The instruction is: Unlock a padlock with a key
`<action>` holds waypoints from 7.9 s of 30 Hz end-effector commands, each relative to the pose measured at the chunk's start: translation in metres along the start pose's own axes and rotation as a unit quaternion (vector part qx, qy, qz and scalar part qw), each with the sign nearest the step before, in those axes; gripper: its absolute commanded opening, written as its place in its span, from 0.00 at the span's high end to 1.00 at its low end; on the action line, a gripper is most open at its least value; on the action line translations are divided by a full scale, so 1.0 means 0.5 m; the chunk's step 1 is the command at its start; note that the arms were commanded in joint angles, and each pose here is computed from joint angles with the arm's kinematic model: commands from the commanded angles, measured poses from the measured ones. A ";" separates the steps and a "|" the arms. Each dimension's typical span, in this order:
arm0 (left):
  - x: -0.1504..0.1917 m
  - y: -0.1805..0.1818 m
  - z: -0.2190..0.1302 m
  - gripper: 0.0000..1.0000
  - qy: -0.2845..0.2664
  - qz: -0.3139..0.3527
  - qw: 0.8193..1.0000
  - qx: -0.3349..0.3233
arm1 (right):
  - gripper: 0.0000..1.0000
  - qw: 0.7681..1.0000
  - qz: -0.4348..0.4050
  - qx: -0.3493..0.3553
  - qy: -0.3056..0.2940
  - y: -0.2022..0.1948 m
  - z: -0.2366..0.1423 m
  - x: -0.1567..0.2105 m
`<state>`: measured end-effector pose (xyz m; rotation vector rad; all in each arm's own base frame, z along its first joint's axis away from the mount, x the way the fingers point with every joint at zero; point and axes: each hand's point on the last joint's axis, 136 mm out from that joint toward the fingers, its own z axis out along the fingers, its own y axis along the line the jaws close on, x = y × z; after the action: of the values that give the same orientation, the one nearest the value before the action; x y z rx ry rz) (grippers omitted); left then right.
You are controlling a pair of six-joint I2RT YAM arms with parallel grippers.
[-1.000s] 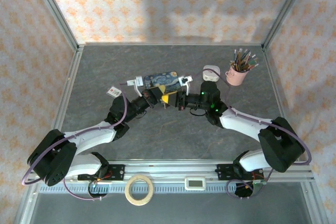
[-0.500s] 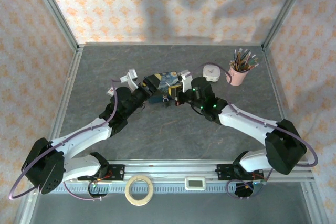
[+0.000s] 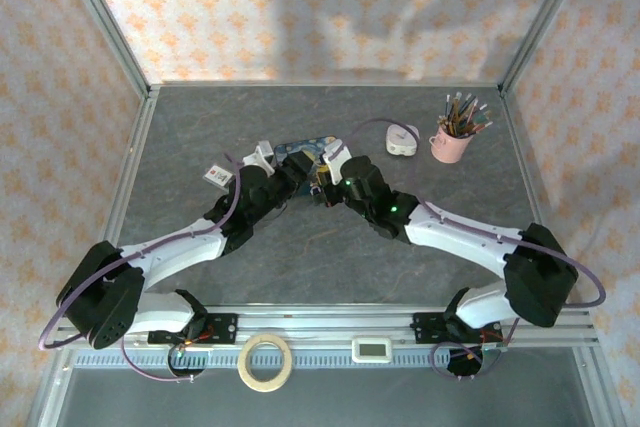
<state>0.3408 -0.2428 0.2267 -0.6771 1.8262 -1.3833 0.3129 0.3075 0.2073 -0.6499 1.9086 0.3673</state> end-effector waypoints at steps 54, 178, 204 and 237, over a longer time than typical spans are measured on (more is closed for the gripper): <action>-0.002 -0.186 -0.115 1.00 -0.043 0.282 0.927 0.245 | 0.51 0.830 0.350 -0.416 -0.122 0.034 -0.156 -0.173; -0.081 -0.075 -0.122 0.20 -0.098 0.209 0.966 0.115 | 1.00 0.868 0.357 -0.338 -0.066 0.011 -0.090 -0.039; 0.079 0.285 0.032 0.37 0.066 0.201 0.964 -0.159 | 1.00 0.933 0.358 -0.018 -0.011 -0.153 -0.107 0.170; 0.079 0.401 0.148 0.98 0.039 0.195 0.956 -0.218 | 1.00 0.926 0.372 -0.053 -0.044 -0.152 -0.090 0.168</action>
<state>0.3915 -0.2705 0.0381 -0.4165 2.1382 -0.8005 0.2956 0.1932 0.1441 0.0569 2.0493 0.8911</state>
